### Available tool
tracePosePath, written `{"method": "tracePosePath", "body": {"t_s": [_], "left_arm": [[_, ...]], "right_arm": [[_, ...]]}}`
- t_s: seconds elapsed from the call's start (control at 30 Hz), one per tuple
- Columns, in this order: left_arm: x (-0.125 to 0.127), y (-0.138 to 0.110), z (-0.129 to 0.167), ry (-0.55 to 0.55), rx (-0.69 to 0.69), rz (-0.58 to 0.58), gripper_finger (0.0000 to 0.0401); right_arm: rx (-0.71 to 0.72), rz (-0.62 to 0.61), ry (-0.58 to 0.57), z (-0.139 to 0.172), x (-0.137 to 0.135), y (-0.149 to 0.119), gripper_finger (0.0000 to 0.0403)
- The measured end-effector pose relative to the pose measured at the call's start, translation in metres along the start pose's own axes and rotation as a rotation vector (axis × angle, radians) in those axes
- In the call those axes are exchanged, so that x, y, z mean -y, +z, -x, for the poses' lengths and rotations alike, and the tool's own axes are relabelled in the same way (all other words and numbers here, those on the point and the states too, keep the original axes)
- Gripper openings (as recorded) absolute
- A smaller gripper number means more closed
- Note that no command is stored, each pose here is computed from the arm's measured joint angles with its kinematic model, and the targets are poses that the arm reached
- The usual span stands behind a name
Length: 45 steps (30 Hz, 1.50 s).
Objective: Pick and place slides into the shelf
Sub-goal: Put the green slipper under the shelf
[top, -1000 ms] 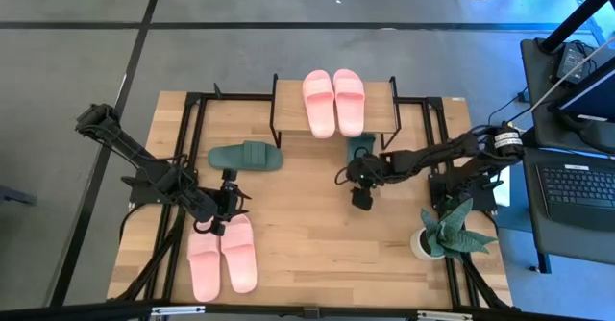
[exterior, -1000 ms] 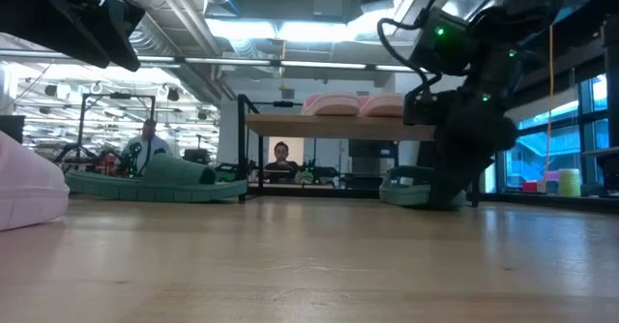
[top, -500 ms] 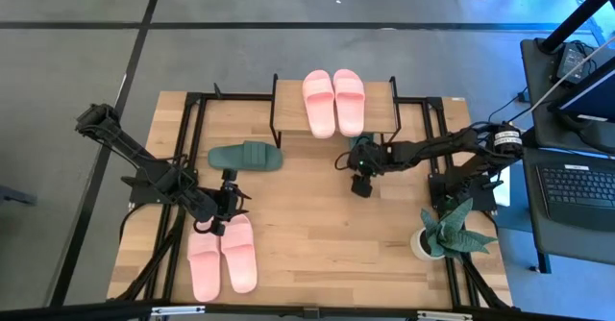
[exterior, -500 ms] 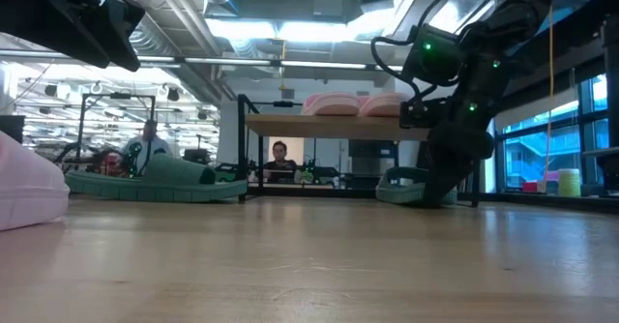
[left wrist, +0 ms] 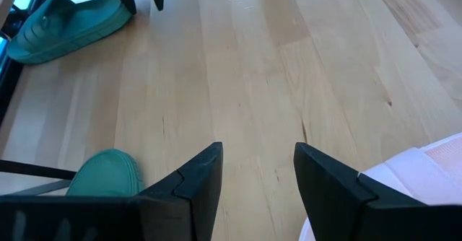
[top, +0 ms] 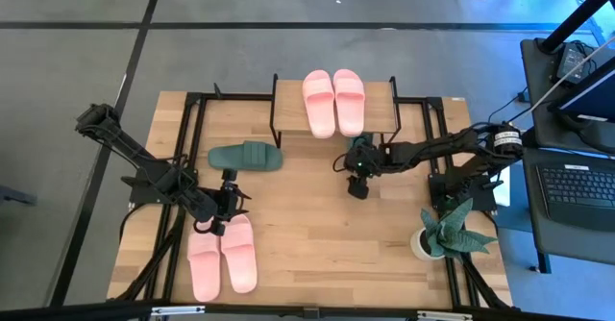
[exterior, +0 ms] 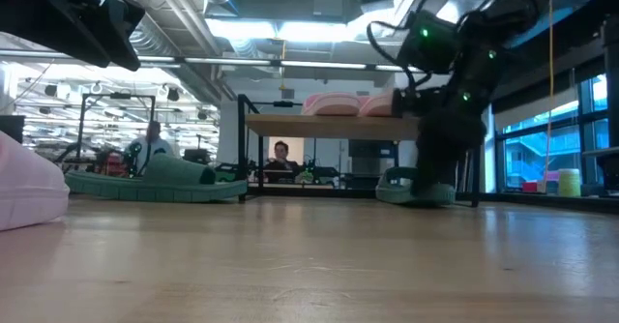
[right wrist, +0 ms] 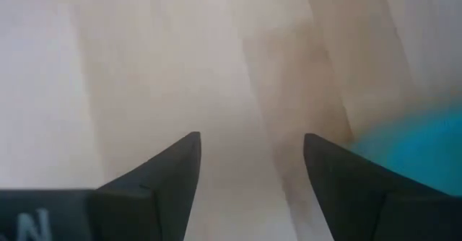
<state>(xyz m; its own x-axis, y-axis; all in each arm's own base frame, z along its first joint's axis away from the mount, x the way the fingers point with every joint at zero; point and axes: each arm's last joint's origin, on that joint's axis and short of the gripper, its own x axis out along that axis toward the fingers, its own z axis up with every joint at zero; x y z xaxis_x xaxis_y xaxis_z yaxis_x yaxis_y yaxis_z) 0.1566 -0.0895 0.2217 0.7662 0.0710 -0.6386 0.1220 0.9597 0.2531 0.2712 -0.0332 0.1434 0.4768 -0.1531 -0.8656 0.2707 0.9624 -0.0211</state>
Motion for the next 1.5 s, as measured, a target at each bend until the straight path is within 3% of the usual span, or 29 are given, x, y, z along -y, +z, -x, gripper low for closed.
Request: {"method": "tracePosePath", "body": {"t_s": [0.17,0.53,0.97,1.27,1.5], "left_arm": [[0.0,0.0,0.0,0.0,0.0,0.0,0.0164],[0.0,0.0,0.0,0.0,0.001,0.001,0.0164],[0.0,0.0,0.0,0.0,0.001,-0.002,0.0164],[0.0,0.0,0.0,0.0,0.001,0.0,0.0164],[0.0,0.001,0.0,-0.009,0.01,0.06,0.0164]], "right_arm": [[0.118,0.042,0.027,0.01,-0.014,0.024,0.0245],[0.639,0.12,0.085,0.033,-0.032,0.073,0.0245],[0.672,0.203,0.06,0.035,-0.033,0.075,0.0245],[0.786,0.255,0.079,0.044,-0.045,0.081,0.0245],[0.792,0.278,0.081,0.044,-0.049,0.08,0.0245]]}}
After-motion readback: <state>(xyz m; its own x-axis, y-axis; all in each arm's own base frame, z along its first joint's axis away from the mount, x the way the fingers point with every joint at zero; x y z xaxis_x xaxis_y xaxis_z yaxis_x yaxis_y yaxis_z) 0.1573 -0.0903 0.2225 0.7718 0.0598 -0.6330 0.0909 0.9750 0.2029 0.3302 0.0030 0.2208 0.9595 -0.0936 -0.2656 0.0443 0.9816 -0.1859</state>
